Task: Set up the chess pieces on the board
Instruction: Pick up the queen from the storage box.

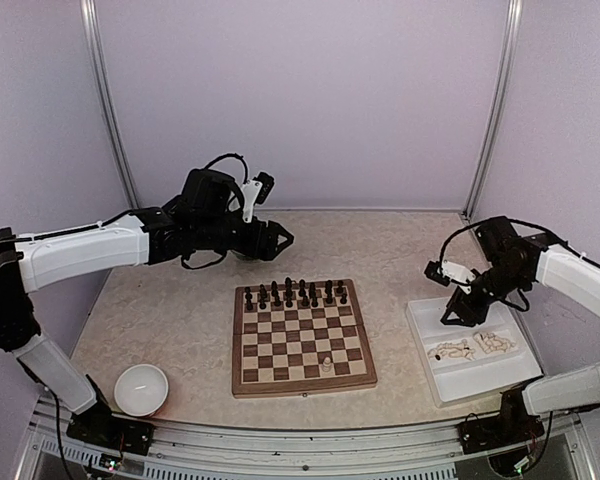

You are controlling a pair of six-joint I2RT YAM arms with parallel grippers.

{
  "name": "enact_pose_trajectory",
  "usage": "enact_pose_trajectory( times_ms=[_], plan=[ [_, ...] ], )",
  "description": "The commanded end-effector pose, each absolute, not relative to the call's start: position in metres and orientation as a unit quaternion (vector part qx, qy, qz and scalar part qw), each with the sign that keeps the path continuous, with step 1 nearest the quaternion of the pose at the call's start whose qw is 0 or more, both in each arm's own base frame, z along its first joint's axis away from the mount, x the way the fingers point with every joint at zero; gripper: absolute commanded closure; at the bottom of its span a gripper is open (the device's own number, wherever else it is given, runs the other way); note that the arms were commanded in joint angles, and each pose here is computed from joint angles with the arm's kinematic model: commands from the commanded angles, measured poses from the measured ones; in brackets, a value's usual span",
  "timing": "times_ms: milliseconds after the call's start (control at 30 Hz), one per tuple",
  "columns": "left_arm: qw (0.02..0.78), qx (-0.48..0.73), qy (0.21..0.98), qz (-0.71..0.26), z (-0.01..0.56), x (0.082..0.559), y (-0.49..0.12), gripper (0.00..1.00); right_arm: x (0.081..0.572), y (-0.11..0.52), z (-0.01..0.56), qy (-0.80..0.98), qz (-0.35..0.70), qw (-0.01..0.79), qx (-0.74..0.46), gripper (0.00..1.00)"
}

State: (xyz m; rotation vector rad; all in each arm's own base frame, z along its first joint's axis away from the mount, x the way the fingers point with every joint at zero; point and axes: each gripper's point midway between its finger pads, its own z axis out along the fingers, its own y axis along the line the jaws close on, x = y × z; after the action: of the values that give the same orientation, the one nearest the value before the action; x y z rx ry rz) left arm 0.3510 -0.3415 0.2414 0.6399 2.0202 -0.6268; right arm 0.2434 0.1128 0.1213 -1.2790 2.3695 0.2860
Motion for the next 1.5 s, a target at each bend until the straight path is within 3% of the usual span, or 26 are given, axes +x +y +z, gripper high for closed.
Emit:
enact_pose_trajectory(
  times_ms=[0,367,767,1367,1467],
  plan=[
    [0.435,0.285,0.812,-0.265,0.242,0.341,-0.358,0.23,0.241,0.073,0.110,0.877,0.052,0.214,-0.427,0.59],
    [0.434,0.307,0.808,-0.255,0.242,0.326,-0.370,0.23,0.207,0.050,0.063,0.878,0.048,0.132,-0.457,0.75],
    [0.439,0.311,0.805,-0.252,0.247,0.322,-0.371,0.22,0.213,0.064,0.047,0.847,0.030,0.115,-0.518,0.74],
    [0.438,0.314,0.804,-0.251,0.246,0.322,-0.371,0.22,0.221,0.055,0.018,0.846,-0.003,0.076,-0.528,0.80],
    [0.437,0.314,0.806,-0.246,0.242,0.324,-0.371,0.22,0.218,0.051,0.010,0.843,-0.008,0.062,-0.534,0.75]
  ],
)
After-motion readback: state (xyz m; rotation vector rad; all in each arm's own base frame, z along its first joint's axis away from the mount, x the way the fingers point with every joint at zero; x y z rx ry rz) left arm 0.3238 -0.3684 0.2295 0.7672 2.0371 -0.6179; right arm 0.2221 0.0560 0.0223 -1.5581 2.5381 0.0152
